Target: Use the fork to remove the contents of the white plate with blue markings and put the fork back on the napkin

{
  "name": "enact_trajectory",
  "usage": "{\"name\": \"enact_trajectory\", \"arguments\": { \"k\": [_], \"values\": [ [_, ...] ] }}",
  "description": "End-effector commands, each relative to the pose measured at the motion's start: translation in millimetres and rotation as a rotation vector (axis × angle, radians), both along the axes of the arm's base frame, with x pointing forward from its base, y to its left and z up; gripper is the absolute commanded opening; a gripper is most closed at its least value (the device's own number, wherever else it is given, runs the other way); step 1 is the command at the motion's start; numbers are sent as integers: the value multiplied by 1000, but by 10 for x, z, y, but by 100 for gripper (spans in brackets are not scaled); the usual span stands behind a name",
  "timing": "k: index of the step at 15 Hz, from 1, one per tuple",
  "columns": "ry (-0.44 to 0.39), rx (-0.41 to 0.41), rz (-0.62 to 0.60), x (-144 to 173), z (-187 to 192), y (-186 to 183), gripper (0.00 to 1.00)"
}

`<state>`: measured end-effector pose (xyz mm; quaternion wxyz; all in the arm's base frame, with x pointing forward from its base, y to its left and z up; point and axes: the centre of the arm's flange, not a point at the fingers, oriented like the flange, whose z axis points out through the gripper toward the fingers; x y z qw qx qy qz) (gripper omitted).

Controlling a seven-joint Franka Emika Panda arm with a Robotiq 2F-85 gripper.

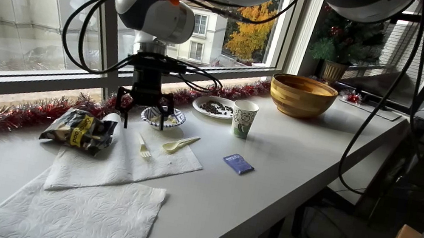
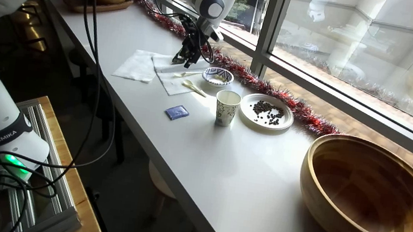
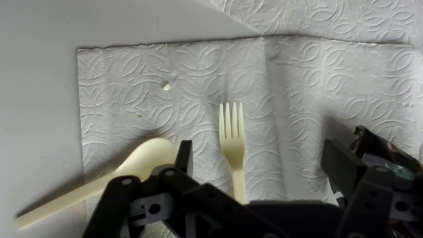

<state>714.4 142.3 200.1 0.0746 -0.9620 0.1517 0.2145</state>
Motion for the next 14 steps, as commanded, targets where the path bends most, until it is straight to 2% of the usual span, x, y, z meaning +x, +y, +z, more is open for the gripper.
{"name": "enact_trajectory", "arguments": {
  "k": [1, 8, 14],
  "values": [
    [6, 6, -3, 106, -79, -28, 100],
    [79, 45, 32, 314, -290, -95, 100],
    [50, 70, 22, 504, -468, -56, 100]
  ]
}}
